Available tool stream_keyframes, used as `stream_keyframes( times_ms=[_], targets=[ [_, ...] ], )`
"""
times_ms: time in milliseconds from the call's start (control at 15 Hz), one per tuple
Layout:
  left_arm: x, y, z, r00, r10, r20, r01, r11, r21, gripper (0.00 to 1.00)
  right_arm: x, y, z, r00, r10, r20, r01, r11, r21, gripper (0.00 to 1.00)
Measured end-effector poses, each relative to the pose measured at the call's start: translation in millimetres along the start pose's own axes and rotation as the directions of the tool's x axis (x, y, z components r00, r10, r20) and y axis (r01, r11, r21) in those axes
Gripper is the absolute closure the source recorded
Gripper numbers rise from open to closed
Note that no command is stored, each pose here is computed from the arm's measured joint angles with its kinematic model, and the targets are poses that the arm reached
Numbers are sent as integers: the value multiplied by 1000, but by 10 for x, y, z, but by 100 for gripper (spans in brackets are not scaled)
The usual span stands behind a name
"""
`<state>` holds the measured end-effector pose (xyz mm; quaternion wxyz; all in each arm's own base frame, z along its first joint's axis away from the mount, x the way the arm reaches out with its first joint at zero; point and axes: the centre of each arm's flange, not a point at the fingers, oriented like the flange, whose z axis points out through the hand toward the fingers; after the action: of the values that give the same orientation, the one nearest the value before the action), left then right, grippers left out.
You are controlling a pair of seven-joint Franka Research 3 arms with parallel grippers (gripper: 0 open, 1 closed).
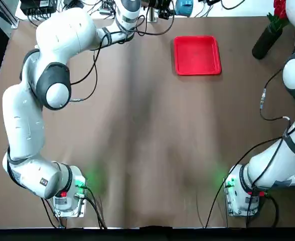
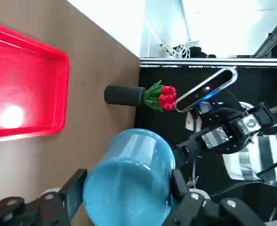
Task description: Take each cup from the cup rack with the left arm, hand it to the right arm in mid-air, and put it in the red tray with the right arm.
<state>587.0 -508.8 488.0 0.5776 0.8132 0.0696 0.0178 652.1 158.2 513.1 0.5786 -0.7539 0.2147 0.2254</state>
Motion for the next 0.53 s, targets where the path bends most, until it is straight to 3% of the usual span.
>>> stream_keyframes(
  times_ms=[467, 533],
  targets=[
    [8, 40, -18, 1000, -7, -3, 7, 1000, -9, 23, 190, 28, 159, 1000, 10, -18, -10, 1000, 17, 12],
    [8, 40, -17, 1000, -7, -3, 7, 1000, -9, 23, 176, 7, 219, 1000, 6, -20, -6, 1000, 17, 19]
  ],
)
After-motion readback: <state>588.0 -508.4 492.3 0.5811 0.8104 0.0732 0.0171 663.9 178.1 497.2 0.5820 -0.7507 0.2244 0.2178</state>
